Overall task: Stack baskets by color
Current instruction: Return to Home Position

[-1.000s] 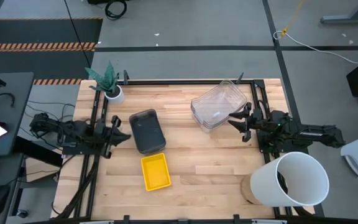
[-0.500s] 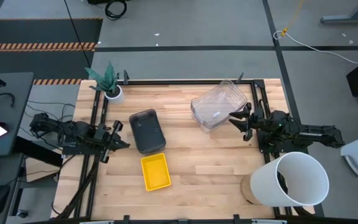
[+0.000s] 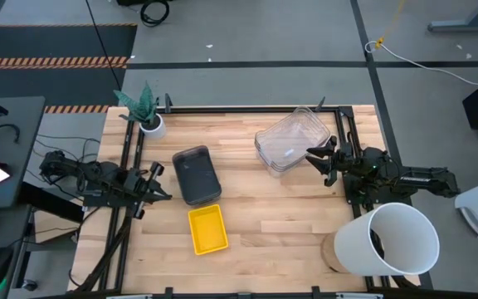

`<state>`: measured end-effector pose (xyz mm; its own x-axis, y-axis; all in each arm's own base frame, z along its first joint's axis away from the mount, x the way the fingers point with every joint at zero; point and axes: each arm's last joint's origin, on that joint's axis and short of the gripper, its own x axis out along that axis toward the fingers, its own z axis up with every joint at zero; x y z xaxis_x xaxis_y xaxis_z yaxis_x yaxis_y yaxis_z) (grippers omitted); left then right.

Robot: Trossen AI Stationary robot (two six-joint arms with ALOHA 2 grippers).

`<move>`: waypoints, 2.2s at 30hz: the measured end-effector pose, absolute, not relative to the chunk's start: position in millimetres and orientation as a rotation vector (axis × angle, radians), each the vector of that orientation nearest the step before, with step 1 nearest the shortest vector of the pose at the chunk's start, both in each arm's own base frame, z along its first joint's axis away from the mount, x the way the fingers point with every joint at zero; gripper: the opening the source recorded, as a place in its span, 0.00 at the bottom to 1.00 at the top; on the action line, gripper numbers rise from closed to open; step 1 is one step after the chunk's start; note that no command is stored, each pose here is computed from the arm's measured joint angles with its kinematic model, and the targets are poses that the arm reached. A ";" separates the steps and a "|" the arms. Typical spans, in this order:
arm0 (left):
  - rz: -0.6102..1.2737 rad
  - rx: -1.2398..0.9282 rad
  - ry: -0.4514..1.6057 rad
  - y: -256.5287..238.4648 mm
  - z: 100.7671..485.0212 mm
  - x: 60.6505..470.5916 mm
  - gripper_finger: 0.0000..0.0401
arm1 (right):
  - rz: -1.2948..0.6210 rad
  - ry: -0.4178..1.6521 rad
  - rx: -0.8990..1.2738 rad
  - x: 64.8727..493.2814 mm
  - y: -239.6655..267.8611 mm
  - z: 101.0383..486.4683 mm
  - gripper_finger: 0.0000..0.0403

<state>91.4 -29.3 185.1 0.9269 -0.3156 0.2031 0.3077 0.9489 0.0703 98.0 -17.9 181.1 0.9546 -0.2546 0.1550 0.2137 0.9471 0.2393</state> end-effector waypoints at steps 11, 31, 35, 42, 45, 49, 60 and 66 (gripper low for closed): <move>-0.323 0.033 -0.159 -29.6 179.9 92.3 0.02 | -0.240 -0.186 0.221 98.0 -17.9 181.1 0.40; -0.344 -0.343 -0.068 -29.7 177.2 92.7 0.06 | -0.239 -0.185 0.221 98.0 -17.9 181.1 0.40; -0.344 -0.343 -0.068 -29.7 177.2 92.7 0.06 | -0.239 -0.185 0.221 98.0 -17.9 181.1 0.40; -0.344 -0.343 -0.068 -29.7 177.2 92.7 0.09 | -0.239 -0.185 0.221 98.0 -17.9 181.1 0.40; -0.344 -0.343 -0.068 -29.7 177.2 92.7 0.09 | -0.239 -0.185 0.221 98.0 -17.8 181.1 0.40; -0.344 -0.343 -0.068 -29.7 177.2 92.7 0.07 | -0.239 -0.185 0.221 98.0 -17.9 181.1 0.40; -0.344 -0.343 -0.069 -29.7 177.2 92.7 0.09 | -0.239 -0.184 0.221 98.0 -17.9 181.0 0.40; -0.344 -0.343 -0.068 -29.7 177.2 92.7 0.07 | -0.239 -0.184 0.221 98.0 -17.9 181.0 0.40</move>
<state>92.7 -29.7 177.2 0.9399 -0.3185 0.1234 0.3415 0.8846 -0.3177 98.0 -17.9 181.0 0.9549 -0.2539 0.1540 0.2135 0.9475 0.2380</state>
